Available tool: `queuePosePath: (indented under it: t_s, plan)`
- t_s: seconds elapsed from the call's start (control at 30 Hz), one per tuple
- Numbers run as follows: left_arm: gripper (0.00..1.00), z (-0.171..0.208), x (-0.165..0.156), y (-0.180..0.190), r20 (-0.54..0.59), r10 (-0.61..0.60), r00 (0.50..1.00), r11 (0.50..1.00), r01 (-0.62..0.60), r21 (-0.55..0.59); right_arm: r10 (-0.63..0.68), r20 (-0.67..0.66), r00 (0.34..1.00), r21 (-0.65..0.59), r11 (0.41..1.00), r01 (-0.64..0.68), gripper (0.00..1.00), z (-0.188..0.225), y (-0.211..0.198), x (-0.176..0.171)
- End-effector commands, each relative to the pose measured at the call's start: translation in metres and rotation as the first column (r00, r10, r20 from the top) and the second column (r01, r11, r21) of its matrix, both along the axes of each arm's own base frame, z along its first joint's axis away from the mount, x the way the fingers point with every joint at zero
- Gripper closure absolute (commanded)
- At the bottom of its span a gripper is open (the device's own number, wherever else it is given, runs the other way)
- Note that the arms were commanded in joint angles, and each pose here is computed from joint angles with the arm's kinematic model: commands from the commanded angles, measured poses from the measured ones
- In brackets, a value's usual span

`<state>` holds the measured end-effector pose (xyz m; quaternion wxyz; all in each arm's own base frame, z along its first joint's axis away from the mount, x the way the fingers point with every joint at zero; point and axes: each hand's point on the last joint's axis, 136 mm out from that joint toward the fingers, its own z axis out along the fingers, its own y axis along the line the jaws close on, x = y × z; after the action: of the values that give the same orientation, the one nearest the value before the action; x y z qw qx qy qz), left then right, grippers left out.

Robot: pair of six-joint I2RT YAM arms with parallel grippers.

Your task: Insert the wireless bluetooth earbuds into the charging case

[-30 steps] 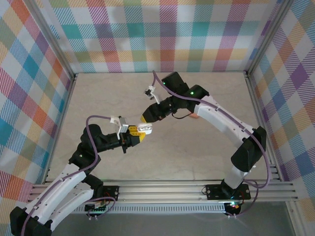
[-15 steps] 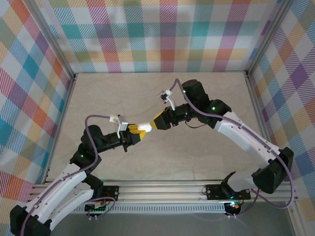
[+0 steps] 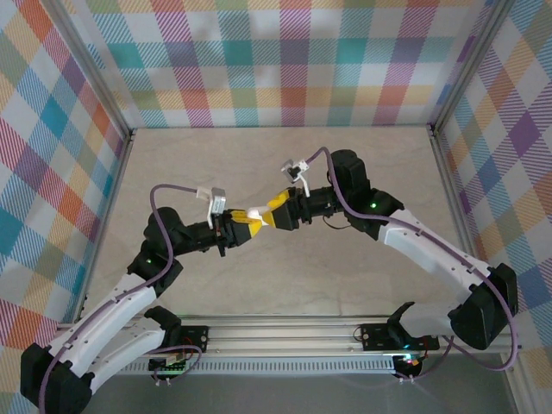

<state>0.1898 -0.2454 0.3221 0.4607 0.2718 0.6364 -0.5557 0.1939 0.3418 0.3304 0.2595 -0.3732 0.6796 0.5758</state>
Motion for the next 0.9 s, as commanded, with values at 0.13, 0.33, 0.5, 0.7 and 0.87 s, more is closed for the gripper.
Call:
queuePosePath:
  t_s: [0.13,0.33,0.5,0.7,0.87]
  plan:
    - [1.0,0.034,-0.008,0.001,0.04,-0.039,0.998,0.997,0.042,-0.07,0.091,-0.027,0.996,0.065,0.994,-0.089,0.61,0.004,0.007,-0.006]
    - [0.97,0.029,-0.003,0.002,0.036,-0.012,0.999,0.999,0.013,-0.035,0.048,-0.047,0.998,0.04,0.998,-0.046,0.82,-0.002,0.008,0.001]
    - [0.29,0.005,0.019,0.021,0.016,0.197,0.98,0.977,-0.198,0.079,-0.171,-0.121,0.978,-0.102,0.982,0.159,0.87,-0.032,-0.005,0.042]
    - [0.0,-0.049,0.047,0.068,-0.016,0.503,0.864,0.824,-0.474,0.31,-0.284,-0.313,0.906,-0.271,0.941,0.201,0.85,-0.093,-0.022,0.08]
    - [0.0,-0.084,0.056,0.088,-0.042,0.614,0.788,0.733,-0.549,0.401,-0.314,-0.401,0.861,-0.397,0.906,0.146,0.83,-0.156,-0.011,0.1]
